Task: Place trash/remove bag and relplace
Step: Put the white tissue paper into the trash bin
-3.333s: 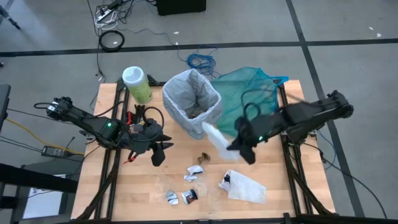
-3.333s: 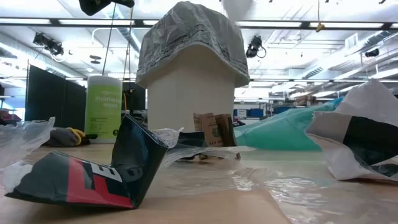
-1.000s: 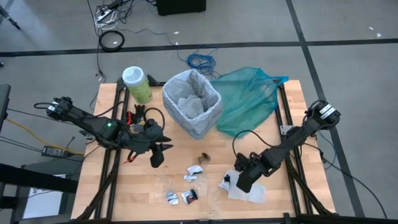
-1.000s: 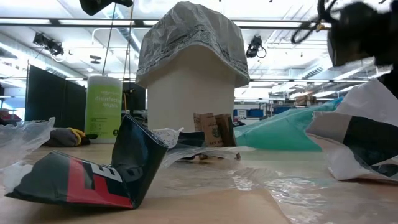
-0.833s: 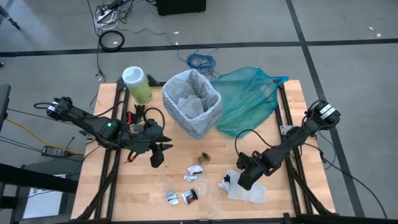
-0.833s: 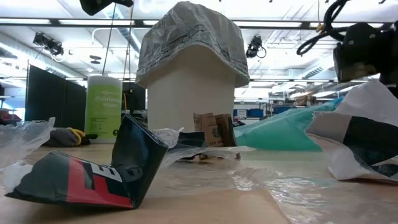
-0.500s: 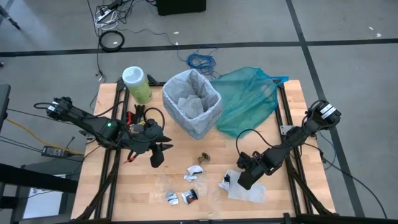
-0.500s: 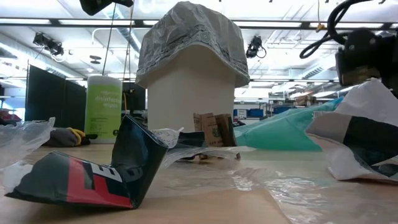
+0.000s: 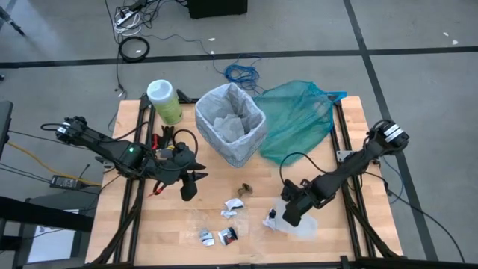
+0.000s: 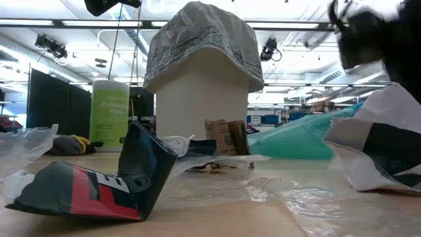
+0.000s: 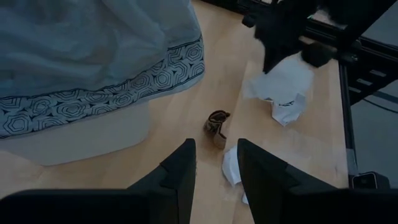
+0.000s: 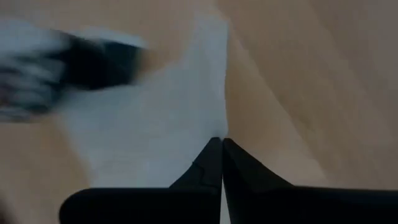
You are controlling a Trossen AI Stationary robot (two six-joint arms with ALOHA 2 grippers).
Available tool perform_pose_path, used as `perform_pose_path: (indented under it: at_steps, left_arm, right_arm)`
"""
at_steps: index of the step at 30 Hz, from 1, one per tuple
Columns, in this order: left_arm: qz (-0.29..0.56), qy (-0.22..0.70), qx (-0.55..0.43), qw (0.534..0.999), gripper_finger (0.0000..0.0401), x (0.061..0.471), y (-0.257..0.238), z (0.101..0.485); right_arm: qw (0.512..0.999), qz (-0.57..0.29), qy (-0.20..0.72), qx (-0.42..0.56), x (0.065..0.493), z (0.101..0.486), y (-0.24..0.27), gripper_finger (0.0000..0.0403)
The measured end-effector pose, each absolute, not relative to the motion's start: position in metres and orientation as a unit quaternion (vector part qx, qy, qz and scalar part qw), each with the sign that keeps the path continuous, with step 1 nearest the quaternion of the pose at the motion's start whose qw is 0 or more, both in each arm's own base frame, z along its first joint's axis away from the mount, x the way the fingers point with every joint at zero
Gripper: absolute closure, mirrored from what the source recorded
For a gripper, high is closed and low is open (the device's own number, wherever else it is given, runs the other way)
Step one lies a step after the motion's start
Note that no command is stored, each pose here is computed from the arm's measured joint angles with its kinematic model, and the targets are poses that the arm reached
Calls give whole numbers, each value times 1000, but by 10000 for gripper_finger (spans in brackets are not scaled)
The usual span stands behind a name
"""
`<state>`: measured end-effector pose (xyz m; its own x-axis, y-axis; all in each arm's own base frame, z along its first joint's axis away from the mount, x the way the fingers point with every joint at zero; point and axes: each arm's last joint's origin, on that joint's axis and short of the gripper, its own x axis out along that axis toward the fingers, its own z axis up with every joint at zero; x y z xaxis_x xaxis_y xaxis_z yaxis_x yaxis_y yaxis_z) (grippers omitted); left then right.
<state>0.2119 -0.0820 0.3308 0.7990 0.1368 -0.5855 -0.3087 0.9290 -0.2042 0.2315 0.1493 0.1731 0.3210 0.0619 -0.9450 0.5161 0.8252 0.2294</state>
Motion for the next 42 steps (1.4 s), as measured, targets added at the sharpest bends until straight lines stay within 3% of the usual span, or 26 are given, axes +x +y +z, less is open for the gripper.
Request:
perform_pose_path:
  at_steps: [9,15,23,29,34,42]
  left_arm:
    - [126,290,-135,939,275,212,-81,331]
    - [124,291,-129,940,275,212,-81,331]
    - [122,292,-123,941,275,212,-81,331]
    - [120,293,-116,942,275,212,-81,331]
    - [117,294,-107,943,275,212,-81,331]
    - [116,294,-107,943,275,212,-81,331]
  right_arm:
    - [819,-163,525,161,256,247,138,403]
    - [866,-137,468,114,275,324,124,403]
    - [939,-129,306,93,280,451,70,403]
    - [976,-142,142,84,272,521,17,403]
    - [980,-160,86,85,283,531,-26,403]
    - [969,-155,176,82,335,484,-79,400]
